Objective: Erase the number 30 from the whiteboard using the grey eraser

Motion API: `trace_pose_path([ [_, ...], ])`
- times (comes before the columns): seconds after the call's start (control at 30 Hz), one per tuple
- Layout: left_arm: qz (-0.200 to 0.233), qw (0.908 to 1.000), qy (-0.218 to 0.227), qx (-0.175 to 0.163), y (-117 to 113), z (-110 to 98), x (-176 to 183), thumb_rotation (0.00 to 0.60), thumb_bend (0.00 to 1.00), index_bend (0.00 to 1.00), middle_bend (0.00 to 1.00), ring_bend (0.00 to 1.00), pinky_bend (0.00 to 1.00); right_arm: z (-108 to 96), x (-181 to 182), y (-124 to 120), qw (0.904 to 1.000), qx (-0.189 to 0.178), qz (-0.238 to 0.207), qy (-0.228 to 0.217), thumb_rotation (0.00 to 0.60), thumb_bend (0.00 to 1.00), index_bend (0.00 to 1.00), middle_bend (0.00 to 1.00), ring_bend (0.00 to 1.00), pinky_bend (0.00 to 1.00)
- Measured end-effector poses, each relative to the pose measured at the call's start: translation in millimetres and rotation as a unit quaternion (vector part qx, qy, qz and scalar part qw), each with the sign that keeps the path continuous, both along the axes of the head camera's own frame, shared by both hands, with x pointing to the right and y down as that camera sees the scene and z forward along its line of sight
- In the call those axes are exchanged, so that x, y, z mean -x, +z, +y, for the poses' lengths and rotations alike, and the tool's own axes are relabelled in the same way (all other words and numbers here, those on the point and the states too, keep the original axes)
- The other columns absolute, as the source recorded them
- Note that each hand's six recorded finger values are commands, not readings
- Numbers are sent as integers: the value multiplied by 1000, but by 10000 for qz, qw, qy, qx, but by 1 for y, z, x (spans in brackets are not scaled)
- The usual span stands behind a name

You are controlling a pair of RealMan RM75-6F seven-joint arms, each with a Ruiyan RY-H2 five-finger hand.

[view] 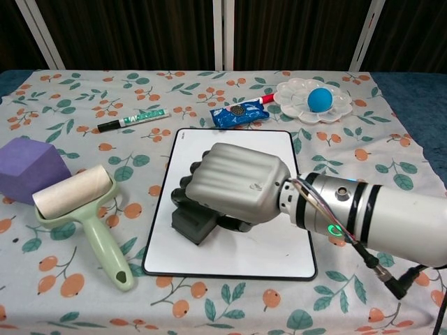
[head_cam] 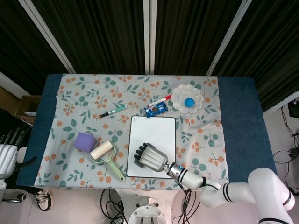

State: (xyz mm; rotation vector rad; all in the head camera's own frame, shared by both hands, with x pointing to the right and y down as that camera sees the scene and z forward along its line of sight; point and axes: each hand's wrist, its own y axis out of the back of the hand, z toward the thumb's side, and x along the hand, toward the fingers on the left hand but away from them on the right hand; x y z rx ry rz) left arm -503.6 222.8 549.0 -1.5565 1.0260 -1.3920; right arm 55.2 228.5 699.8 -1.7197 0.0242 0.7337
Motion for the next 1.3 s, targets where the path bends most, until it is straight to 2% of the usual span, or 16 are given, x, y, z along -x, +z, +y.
trace_pose_path([
  [0.17, -9, 10000, 17, 18, 1, 1, -2, 600, 0, 73, 55, 68, 162, -4, -22, -5, 9999, -78, 139, 53, 600, 317, 592, 569, 460, 491],
  [0.4, -30, 10000, 21, 37, 1, 2, -2, 600, 0, 74, 55, 68, 163, -18, -51, 4, 9985, -102, 459, 282, 600, 317, 593, 570, 461, 491],
  [0.8, -52, 10000, 49, 67, 3, 1, -4, 600, 0, 74, 55, 68, 163, -62, -101, 27, 9891, -359, 1046, 975, 600, 318, 597, 574, 465, 494],
  [1.03, -65, 9999, 59, 76, 3, 1, -6, 600, 0, 74, 55, 68, 162, -68, -109, 20, 9885, -370, 896, 1159, 600, 317, 598, 574, 465, 494],
  [1.3, -89, 9999, 78, 85, 4, 0, -7, 600, 0, 74, 55, 68, 162, -91, -140, -14, 9822, -628, 495, 1700, 600, 317, 598, 574, 465, 494],
])
